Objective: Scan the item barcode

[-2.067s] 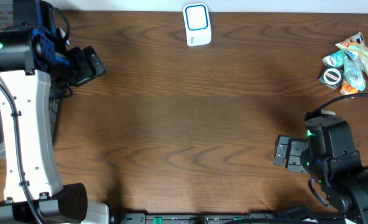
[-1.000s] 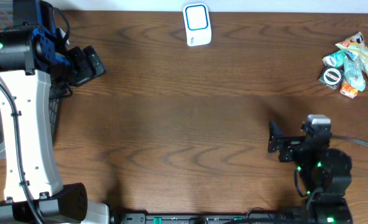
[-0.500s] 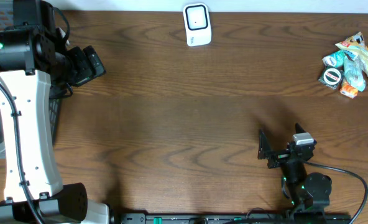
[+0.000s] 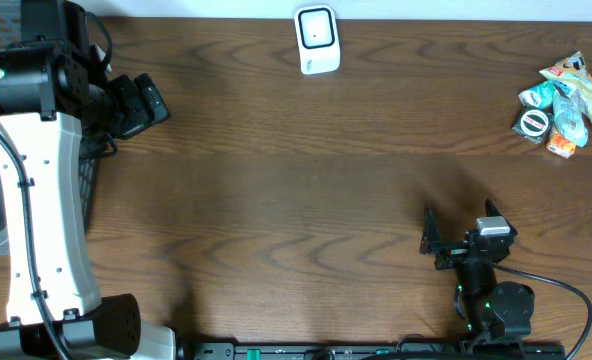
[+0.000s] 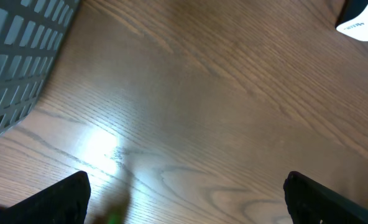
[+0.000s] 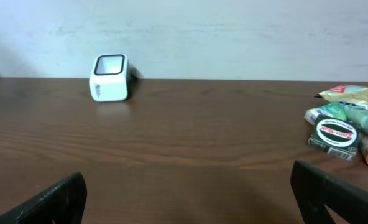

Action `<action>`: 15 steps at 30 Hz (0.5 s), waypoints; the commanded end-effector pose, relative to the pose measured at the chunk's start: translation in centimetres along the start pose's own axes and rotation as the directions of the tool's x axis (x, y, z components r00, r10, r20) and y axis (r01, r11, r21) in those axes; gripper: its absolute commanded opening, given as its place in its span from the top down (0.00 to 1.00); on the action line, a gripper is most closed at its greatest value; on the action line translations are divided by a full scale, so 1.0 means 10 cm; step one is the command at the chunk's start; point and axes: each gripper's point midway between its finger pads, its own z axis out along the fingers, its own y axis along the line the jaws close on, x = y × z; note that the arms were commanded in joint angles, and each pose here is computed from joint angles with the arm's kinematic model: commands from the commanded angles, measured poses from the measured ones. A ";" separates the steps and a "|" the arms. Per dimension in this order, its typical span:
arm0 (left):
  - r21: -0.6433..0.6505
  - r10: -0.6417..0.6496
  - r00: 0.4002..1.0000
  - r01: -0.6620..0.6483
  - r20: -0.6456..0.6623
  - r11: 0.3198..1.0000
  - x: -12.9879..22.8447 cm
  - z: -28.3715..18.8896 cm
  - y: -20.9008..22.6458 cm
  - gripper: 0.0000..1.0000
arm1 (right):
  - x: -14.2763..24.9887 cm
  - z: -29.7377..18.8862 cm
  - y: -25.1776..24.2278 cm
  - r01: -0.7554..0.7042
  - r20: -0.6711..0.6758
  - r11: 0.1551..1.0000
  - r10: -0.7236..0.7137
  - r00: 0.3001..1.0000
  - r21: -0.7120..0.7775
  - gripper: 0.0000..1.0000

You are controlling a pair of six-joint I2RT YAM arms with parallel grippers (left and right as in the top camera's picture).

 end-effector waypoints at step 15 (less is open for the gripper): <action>-0.001 0.001 1.000 -0.001 0.015 1.000 -0.01 -0.05 0.01 0.02 | 0.00 -0.01 -0.03 0.018 0.003 1.000 -0.018 1.000 0.020 0.01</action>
